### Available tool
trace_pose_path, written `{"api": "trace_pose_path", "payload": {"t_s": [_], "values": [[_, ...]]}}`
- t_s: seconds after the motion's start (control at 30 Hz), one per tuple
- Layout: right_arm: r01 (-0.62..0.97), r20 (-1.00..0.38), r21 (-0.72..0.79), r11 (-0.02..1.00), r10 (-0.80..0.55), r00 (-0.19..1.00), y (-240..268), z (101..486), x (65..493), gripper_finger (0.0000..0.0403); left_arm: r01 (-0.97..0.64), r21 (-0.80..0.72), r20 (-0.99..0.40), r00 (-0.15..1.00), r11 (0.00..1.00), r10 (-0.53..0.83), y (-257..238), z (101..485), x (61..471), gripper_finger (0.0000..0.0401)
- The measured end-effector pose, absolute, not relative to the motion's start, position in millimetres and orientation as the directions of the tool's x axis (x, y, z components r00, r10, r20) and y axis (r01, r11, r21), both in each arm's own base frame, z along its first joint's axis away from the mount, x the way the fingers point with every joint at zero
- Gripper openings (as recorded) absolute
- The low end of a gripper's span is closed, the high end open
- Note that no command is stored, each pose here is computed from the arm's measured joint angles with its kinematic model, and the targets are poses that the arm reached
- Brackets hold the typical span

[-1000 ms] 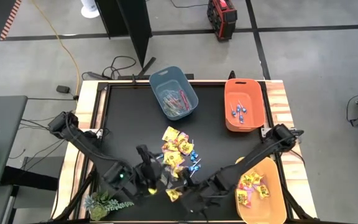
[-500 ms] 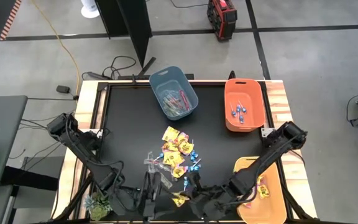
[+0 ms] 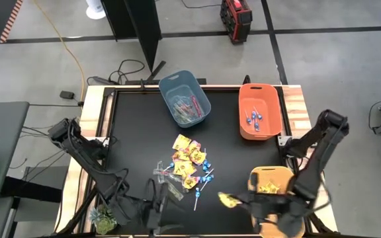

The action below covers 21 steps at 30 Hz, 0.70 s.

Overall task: Sort candy
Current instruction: Put the yellow candy into the yellow bin

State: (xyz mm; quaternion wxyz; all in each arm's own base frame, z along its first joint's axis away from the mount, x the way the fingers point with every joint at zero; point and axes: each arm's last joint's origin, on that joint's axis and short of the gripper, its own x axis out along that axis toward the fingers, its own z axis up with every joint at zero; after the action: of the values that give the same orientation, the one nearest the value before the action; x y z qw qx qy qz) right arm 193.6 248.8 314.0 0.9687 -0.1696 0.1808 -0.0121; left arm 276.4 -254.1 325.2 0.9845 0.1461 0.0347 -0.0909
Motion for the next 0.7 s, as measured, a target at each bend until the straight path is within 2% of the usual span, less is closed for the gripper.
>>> {"api": "trace_pose_path", "payload": {"t_s": [0.2,0.37,0.57,0.7], "values": [[0.059,-0.215,-0.228,0.972,-0.110,0.970,252,329,157,0.0011,0.208,0.172,0.036,0.975,0.963,-0.217,-223,311,252,0.0201],[0.053,-0.224,-0.228,0.972,-0.105,0.969,251,326,151,0.0011,0.178,0.073,0.064,0.981,0.981,-0.182,-195,297,236,0.0201],[-0.065,-0.390,-0.202,0.977,-0.020,0.921,246,313,135,0.0011,0.110,0.013,0.021,0.994,0.994,-0.110,-179,286,236,0.0201],[0.006,-0.551,-0.086,0.996,-0.052,0.833,235,298,118,0.0011,0.079,0.013,0.014,0.997,0.997,-0.079,-173,285,240,0.0201]]}}
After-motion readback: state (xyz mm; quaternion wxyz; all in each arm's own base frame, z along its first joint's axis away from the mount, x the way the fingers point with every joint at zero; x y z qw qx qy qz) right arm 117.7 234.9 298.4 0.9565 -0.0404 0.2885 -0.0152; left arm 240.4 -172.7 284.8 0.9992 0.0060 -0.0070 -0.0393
